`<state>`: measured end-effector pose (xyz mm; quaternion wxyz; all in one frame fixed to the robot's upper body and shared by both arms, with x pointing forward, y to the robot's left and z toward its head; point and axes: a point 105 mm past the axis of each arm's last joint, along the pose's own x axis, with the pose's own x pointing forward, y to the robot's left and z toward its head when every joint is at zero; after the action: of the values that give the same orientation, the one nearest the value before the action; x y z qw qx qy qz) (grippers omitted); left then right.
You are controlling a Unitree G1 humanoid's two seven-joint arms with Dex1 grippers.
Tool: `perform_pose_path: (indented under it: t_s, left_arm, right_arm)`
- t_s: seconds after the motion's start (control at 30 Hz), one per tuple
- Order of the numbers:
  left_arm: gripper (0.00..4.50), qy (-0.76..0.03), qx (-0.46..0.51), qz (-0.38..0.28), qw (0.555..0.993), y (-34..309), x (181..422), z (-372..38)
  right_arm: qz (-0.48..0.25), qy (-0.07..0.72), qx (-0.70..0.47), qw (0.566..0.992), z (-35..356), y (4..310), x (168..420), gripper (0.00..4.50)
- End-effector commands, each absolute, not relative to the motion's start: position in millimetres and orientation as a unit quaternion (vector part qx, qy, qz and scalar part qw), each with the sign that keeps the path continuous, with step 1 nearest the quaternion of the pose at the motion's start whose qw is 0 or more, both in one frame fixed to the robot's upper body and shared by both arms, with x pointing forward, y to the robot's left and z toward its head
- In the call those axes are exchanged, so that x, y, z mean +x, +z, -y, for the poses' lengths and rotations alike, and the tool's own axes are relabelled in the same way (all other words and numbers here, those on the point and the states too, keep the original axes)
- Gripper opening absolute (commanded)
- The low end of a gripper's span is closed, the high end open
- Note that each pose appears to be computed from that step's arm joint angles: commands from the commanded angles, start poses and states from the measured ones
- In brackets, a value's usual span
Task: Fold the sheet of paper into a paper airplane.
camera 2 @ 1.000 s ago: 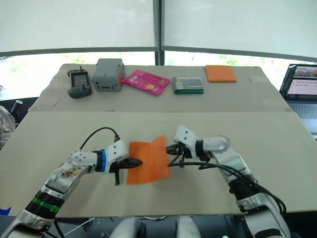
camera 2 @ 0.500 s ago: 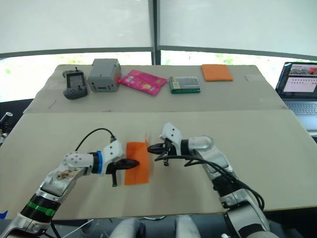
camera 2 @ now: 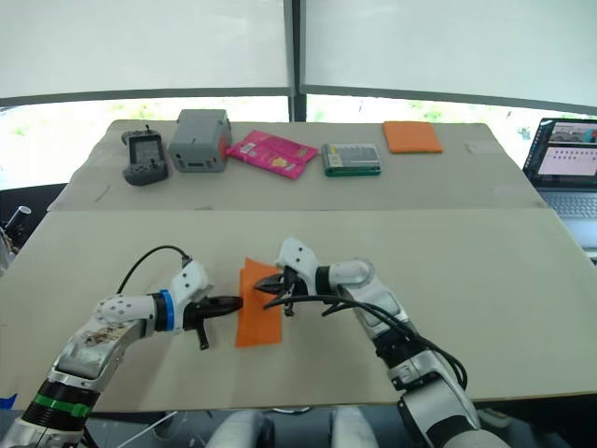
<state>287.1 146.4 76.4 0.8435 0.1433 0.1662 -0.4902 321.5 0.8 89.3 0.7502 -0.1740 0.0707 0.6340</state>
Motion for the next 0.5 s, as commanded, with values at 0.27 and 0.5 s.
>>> perform_pose_path:
  t_s: [0.27,0.5]
  left_arm:
    - [0.0,-0.448,0.085,-0.101,0.884,131,300,-176]
    - [0.0,-0.489,0.087,-0.116,0.86,116,296,-143]
  right_arm:
    - [-0.106,0.623,-0.217,0.744,2,66,322,0.05]
    - [-0.113,0.607,-0.231,0.752,9,66,329,0.05]
